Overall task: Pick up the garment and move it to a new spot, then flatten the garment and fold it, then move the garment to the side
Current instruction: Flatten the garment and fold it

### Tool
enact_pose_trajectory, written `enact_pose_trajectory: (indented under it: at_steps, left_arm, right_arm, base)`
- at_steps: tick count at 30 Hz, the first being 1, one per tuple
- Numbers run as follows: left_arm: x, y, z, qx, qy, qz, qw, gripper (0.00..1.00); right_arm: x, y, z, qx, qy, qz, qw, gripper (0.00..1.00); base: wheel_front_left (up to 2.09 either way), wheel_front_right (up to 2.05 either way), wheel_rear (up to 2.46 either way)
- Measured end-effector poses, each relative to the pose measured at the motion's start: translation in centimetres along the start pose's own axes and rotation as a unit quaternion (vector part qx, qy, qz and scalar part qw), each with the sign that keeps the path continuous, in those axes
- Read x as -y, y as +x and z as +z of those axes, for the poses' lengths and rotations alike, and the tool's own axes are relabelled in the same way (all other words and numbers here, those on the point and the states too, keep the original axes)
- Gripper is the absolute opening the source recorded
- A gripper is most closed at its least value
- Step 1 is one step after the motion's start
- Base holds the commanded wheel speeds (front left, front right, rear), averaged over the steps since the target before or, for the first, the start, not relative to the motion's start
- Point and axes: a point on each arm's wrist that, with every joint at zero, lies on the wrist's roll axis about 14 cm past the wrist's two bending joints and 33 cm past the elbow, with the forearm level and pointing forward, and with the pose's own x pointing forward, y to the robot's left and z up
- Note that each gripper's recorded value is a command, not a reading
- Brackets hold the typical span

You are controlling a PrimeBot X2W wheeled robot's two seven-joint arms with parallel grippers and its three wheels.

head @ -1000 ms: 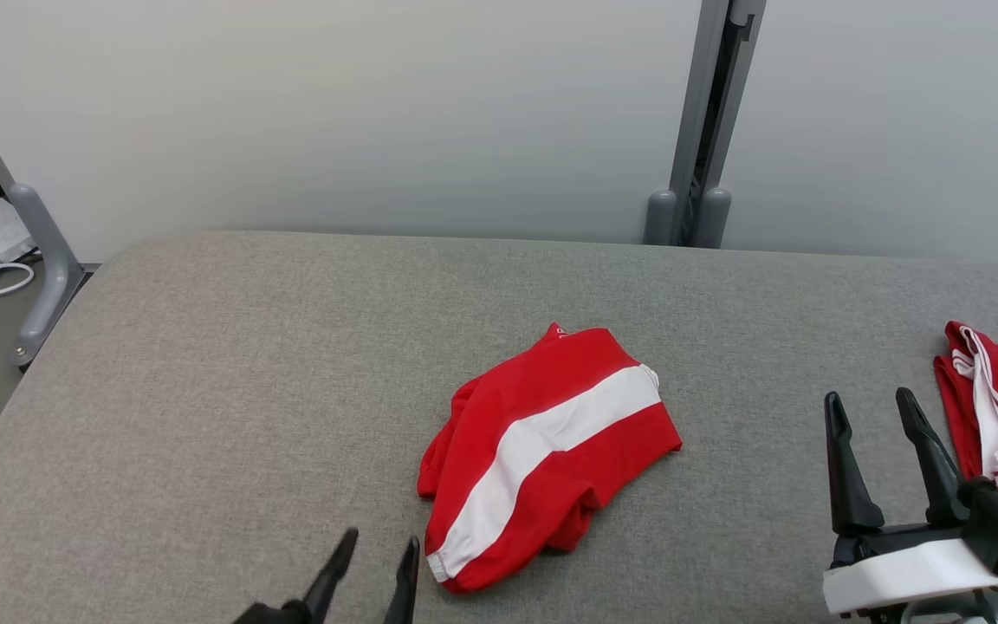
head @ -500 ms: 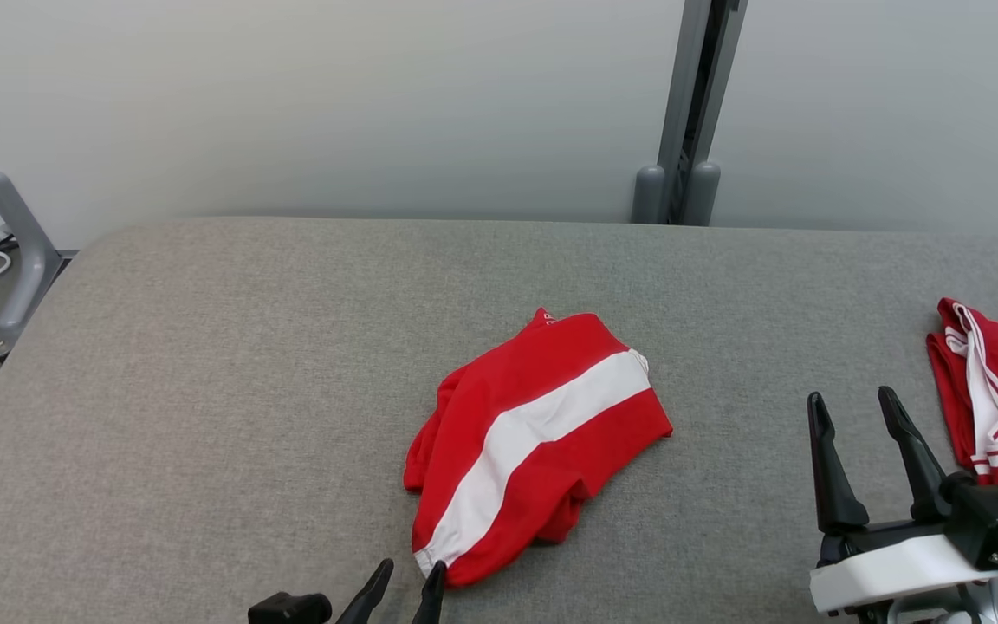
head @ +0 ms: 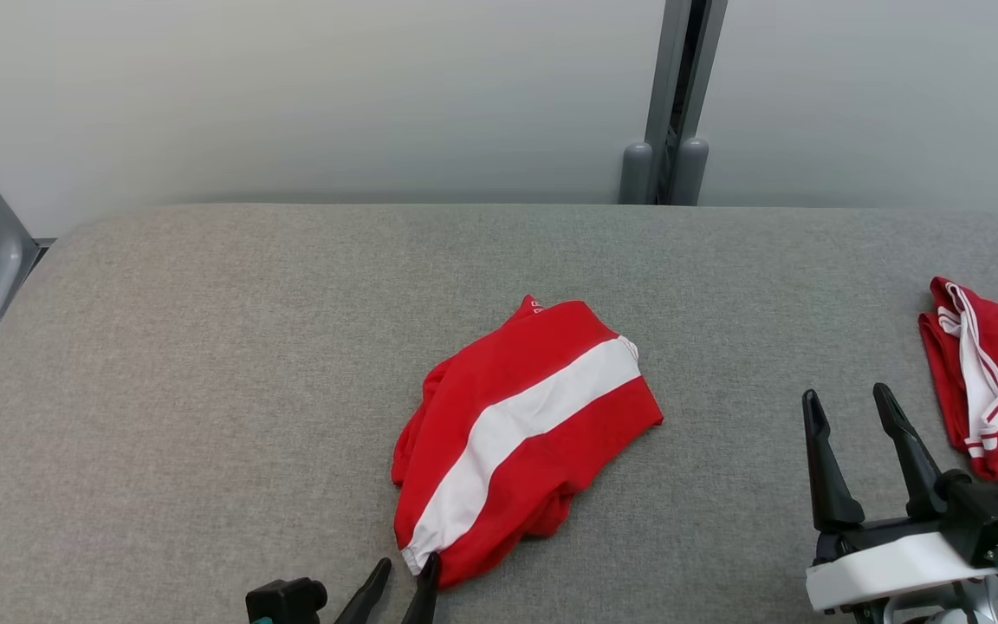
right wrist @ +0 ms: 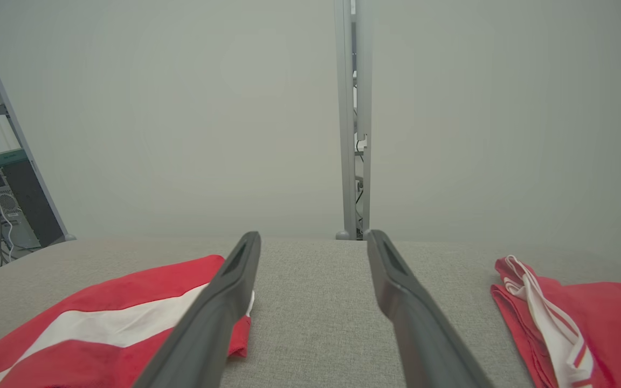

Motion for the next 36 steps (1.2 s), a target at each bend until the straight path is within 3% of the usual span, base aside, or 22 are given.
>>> enact_pose_trajectory:
  at_steps: [5,6,8,14,20,27,36]
  left_arm:
    - [0.2,0.4,0.0,-0.002,-0.019,-0.002,1.0,1.0]
    - [0.3,0.5,0.0,-0.003,-0.017,-0.005,1.0,0.83]
    - [0.5,0.6,0.0,-0.004,-0.016,-0.009,1.0,0.0]
    - [0.4,0.5,1.0,0.016,-0.012,-0.009,1.0,0.0]
    - [0.1,0.1,3.5,0.056,0.026,-0.01,0.998,0.0]
    - [-0.1,-0.5,4.4,0.074,0.062,-0.006,0.995,0.0]
    - [-0.8,-1.2,5.0,0.087,0.073,0.009,0.993,0.0]
  right_arm:
    - [0.0,0.1,-0.2,-0.003,0.001,0.0,1.0,1.0]
    - [0.0,0.1,-0.3,-0.004,0.001,0.0,1.0,1.0]
    - [-0.1,0.2,-0.3,-0.004,0.001,0.001,1.0,1.0]
    - [-0.5,0.3,-0.6,-0.008,0.002,0.008,1.0,1.0]
    - [-1.4,2.1,-1.8,-0.027,0.023,0.021,0.999,1.0]
    - [-3.6,6.9,-5.5,-0.12,0.06,0.048,0.99,1.0]
    - [-5.3,10.3,-10.3,-0.229,0.048,0.09,0.968,1.0]
  base:
    - [0.0,0.0,0.0]
    - [0.0,0.0,0.0]
    - [0.0,0.0,0.0]
    - [0.0,0.0,0.0]
    - [0.0,0.0,0.0]
    - [0.0,0.0,0.0]
    - [0.0,0.0,0.0]
